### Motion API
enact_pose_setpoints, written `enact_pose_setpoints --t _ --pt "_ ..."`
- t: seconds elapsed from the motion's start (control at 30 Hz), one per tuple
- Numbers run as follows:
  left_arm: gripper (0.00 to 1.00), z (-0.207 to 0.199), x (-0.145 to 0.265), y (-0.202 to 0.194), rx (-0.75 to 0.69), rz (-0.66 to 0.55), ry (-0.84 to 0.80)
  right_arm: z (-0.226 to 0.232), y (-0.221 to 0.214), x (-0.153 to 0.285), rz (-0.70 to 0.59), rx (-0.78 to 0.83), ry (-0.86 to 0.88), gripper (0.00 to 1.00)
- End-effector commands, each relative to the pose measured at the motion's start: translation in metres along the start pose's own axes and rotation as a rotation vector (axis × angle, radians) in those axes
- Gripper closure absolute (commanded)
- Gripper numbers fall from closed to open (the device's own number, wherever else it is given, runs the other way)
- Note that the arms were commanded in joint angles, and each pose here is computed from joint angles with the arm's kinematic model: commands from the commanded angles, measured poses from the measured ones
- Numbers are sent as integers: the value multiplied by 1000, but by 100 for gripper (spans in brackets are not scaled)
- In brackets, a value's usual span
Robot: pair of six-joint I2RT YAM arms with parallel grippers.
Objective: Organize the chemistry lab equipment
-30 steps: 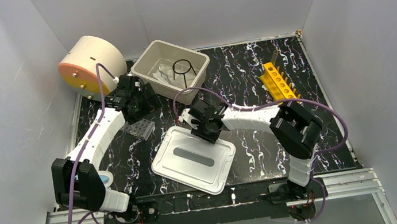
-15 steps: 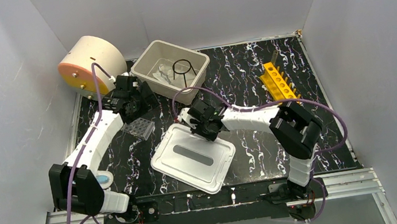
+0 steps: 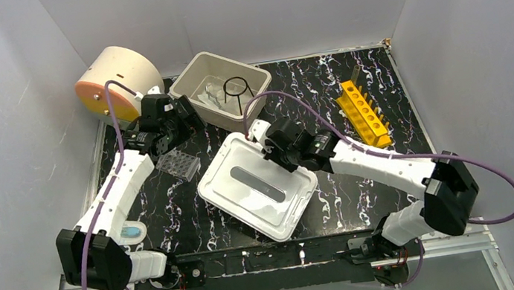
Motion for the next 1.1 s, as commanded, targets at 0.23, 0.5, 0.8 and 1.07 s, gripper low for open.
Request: enact_pose_setpoints --t 0.23,0.5,0.8,1.07 --pt "2 -44 39 19 21 -53 -366 -41 18 43 -207 -186 -155 97" --pt "2 -52 53 14 -9 -50 -501 -69 22 65 -316 -303 -244 97" --pt "2 -60 51 -7 -76 78 -690 -100 27 73 -414 -498 -262 97" --pt "5 -71 44 -24 -42 237 -863 -119 36 58 -450 -621 -218 97"
Point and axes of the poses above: each gripper's point midway between its finger pads, its own x axis back along the fingers, its own z axis along the line the jaws close on, y = z × x, the point moved 7 cm from there along x, back along the fingers, and after that the axes turned 2 degrees about x, right-handed, at the moved point
